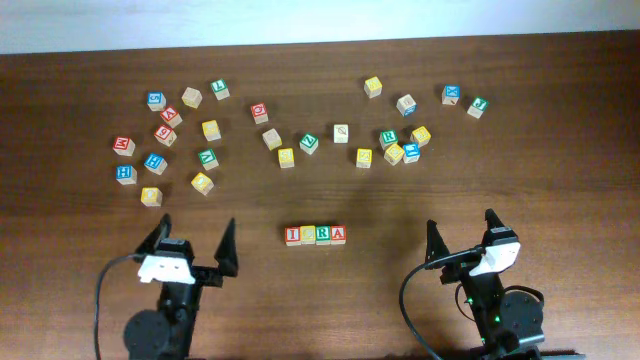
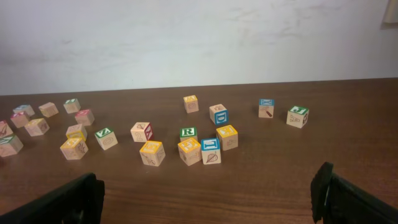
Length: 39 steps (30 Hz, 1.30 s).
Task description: Spell out ICRA
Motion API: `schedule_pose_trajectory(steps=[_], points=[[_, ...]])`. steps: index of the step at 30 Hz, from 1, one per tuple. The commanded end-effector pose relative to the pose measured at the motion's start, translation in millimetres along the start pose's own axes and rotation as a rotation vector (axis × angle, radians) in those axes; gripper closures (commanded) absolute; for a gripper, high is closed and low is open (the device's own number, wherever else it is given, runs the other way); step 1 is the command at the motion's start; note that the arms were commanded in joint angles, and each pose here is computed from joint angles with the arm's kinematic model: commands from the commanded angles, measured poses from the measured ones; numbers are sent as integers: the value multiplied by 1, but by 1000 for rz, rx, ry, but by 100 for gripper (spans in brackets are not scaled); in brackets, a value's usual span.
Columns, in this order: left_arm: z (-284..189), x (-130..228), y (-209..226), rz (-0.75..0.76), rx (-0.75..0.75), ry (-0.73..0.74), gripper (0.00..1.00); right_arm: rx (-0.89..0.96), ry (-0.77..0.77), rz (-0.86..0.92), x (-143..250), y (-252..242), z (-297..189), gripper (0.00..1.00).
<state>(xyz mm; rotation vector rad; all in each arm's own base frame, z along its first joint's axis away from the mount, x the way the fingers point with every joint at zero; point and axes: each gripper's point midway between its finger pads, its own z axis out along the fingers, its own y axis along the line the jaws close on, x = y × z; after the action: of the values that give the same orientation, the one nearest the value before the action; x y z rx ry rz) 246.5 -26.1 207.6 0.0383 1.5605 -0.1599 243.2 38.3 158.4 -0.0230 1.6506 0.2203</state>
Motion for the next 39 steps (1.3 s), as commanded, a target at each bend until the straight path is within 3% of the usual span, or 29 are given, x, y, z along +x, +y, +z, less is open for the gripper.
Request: schedule_pose_trajectory(steps=[1,5,8,12,39], points=[[-5,5,35,-150,-174,-104,1,17,1,-2,2,-4,0,2],[-7,15,47,-142,-224,-77,1,16,1,-2,2,-4,0,2],[-8,43,49,-93,-240,44,1,16,1,-2,2,-4,0,2],[-6,49,38,70,-168,86,1,17,1,-2,2,-4,0,2],[-6,49,38,58,-168,85,1,16,1,-2,2,-4,0,2]])
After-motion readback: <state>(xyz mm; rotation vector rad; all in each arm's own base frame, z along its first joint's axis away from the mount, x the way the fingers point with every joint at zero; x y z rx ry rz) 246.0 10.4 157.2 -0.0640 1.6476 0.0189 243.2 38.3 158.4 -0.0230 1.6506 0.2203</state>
